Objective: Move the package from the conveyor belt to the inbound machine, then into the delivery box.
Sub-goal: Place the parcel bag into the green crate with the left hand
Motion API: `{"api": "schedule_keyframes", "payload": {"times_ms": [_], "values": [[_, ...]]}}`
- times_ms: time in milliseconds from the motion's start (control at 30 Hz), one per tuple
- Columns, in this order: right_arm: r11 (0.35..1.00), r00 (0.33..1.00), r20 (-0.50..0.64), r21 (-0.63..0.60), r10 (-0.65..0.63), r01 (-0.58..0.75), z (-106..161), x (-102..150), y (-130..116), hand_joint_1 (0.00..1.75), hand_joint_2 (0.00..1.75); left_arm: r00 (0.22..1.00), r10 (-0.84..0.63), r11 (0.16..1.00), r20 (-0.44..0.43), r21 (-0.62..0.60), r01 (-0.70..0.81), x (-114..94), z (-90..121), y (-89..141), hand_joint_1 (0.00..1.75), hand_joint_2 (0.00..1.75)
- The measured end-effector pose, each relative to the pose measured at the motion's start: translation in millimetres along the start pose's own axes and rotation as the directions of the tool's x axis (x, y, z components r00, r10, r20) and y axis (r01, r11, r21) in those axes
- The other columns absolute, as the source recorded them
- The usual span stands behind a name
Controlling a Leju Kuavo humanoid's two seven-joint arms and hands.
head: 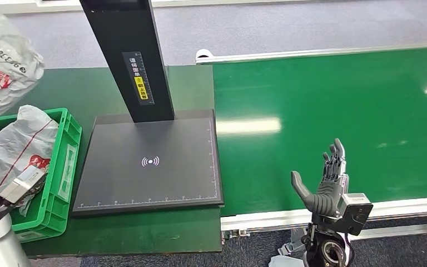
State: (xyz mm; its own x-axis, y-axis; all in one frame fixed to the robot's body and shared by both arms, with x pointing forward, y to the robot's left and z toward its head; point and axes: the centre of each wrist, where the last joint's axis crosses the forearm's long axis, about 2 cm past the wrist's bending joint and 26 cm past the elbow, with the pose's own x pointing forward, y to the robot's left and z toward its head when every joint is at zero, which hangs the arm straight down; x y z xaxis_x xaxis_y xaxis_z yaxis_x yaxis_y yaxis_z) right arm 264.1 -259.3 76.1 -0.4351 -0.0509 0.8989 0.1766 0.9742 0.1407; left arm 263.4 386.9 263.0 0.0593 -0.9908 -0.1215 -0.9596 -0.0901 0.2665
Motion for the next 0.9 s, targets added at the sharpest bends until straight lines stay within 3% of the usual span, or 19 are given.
{"api": "schedule_keyframes", "payload": {"times_ms": [233, 300, 367, 433, 533, 633, 800, 900], "values": [[1.000, 1.000, -0.001, 0.004, 0.009, -0.009, 0, 0, -1, 0.00, 1.75, 0.994, -0.102, 0.992, 0.030, -0.069, 0.104, -12, 5, 1, 1.75, 1.75], [1.000, 1.000, 0.000, 0.006, 0.016, -0.016, -1, 1, -2, 0.00, 1.75, 0.987, -0.159, 0.969, 0.001, -0.191, 0.157, -16, 18, -11, 1.75, 1.75], [1.000, 1.000, 0.000, 0.016, 0.020, -0.020, -2, 2, -3, 0.00, 1.75, 0.972, -0.200, 0.916, -0.122, -0.374, 0.142, -19, 41, -32, 1.75, 1.75], [0.999, 1.000, -0.002, 0.036, 0.021, -0.020, -3, 3, -5, 0.00, 1.75, 0.939, -0.239, 0.803, -0.246, -0.594, 0.048, -21, 68, -54, 1.75, 1.75], [0.998, 1.000, -0.001, 0.064, 0.016, -0.016, -7, 4, -8, 0.00, 1.75, 0.927, -0.275, 0.524, -0.255, -0.848, -0.077, -20, 114, -74, 1.75, 1.75], [0.998, 1.000, 0.005, 0.066, 0.016, -0.016, -11, 4, -10, 0.00, 1.75, 0.938, -0.272, 0.378, -0.215, -0.920, -0.101, -20, 144, -78, 1.75, 1.75], [0.997, 1.000, 0.009, 0.078, 0.023, -0.023, -15, 4, -9, 0.00, 1.75, 0.940, -0.276, 0.082, -0.199, -0.980, -0.183, -26, 163, -89, 1.75, 1.75], [0.997, 1.000, 0.001, 0.071, 0.025, -0.025, -15, 4, -7, 0.00, 1.75, 0.934, -0.305, 0.017, -0.188, -0.981, -0.192, -29, 170, -97, 1.75, 1.75]]}}
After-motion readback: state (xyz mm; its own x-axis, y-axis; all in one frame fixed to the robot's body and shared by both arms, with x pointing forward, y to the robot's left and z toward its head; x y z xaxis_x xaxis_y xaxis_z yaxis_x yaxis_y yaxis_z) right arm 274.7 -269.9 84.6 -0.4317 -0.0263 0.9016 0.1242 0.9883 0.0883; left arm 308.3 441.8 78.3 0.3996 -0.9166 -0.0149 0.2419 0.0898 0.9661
